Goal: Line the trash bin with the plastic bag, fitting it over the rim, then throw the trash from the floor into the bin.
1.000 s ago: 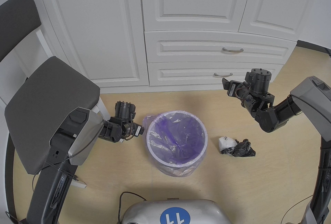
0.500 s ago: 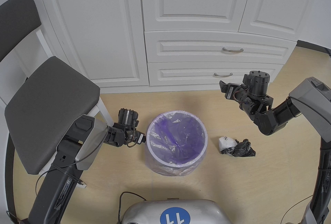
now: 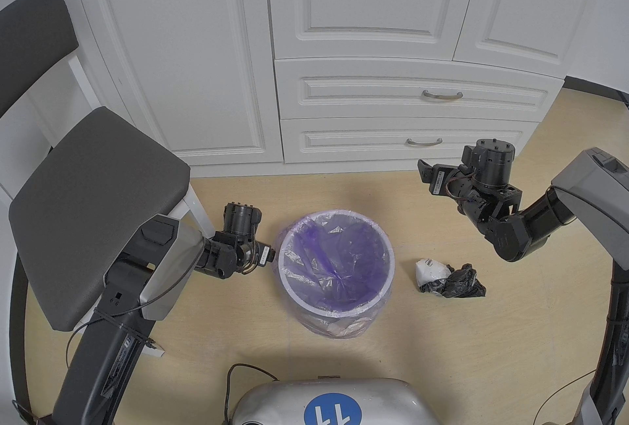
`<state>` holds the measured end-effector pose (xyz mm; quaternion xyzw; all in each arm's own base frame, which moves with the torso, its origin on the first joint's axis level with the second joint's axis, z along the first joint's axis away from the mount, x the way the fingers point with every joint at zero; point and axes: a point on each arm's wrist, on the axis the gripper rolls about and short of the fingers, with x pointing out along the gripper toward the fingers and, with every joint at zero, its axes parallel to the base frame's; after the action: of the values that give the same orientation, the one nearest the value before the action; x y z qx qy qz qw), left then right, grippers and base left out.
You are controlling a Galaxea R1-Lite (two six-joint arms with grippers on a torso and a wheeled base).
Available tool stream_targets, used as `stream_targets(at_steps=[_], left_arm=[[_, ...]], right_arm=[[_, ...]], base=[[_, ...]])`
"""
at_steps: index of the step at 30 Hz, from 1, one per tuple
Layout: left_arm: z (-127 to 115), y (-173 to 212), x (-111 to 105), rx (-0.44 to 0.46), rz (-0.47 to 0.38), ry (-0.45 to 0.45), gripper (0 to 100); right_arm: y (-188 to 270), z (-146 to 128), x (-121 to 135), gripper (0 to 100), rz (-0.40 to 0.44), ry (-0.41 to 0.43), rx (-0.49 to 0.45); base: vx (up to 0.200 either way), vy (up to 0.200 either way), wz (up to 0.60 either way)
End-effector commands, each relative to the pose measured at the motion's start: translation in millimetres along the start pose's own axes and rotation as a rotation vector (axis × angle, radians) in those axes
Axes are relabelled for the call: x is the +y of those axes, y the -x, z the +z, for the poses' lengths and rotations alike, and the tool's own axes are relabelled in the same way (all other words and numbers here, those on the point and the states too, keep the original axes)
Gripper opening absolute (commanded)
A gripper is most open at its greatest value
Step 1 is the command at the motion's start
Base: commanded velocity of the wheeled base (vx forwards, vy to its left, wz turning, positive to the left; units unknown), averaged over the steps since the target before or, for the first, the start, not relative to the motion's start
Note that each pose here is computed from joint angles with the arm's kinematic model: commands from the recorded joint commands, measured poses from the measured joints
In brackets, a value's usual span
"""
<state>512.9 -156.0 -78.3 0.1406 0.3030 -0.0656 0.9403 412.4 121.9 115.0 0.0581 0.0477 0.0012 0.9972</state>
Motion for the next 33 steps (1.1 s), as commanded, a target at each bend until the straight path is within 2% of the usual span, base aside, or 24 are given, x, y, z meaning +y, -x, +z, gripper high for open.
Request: stream_targets(at_steps=[1, 5, 9, 14, 16, 22, 27, 30, 33], left_arm=[[26, 44, -3, -0.001, 0.024, -0.012, 100], [35, 62, -15, -0.008, 0.046, -0.033, 100], [47, 63, -22, -0.089, 0.059, -0.028, 100], [55, 63, -22, -0.138, 0.073, -0.064, 100], [60, 63, -20, -0.162, 0.117, -0.114, 100], [69, 61, -18, -0.229, 0.211, -0.163, 100], [80, 64, -15, -0.28, 0.244, -0.214, 100], [87, 67, -17, -0.31, 0.246, -0.211, 100], [98, 72, -23, -0.352, 0.241, -0.204, 100]], right_arm=[[12, 12, -5, 100, 0.003, 0.015, -0.02], [18, 22, -9, 100, 0.002, 0.017, -0.036], [27, 36, -14, 100, 0.016, 0.009, -0.061], [34, 46, -17, 100, 0.026, 0.002, -0.081], [38, 50, -19, 100, 0.035, 0.001, -0.087], [43, 55, -19, 100, 0.041, -0.004, -0.103], [48, 57, -19, 100, 0.046, -0.004, -0.113], [52, 58, -19, 100, 0.045, -0.001, -0.113], [62, 62, -22, 100, 0.045, 0.04, -0.117]], base=[[0.0, 0.0, 0.0], [0.0, 0.0, 0.0], [0.0, 0.0, 0.0], [0.0, 0.0, 0.0], [0.0, 0.0, 0.0], [0.0, 0.0, 0.0], [0.0, 0.0, 0.0], [0.0, 0.0, 0.0], [0.0, 0.0, 0.0]])
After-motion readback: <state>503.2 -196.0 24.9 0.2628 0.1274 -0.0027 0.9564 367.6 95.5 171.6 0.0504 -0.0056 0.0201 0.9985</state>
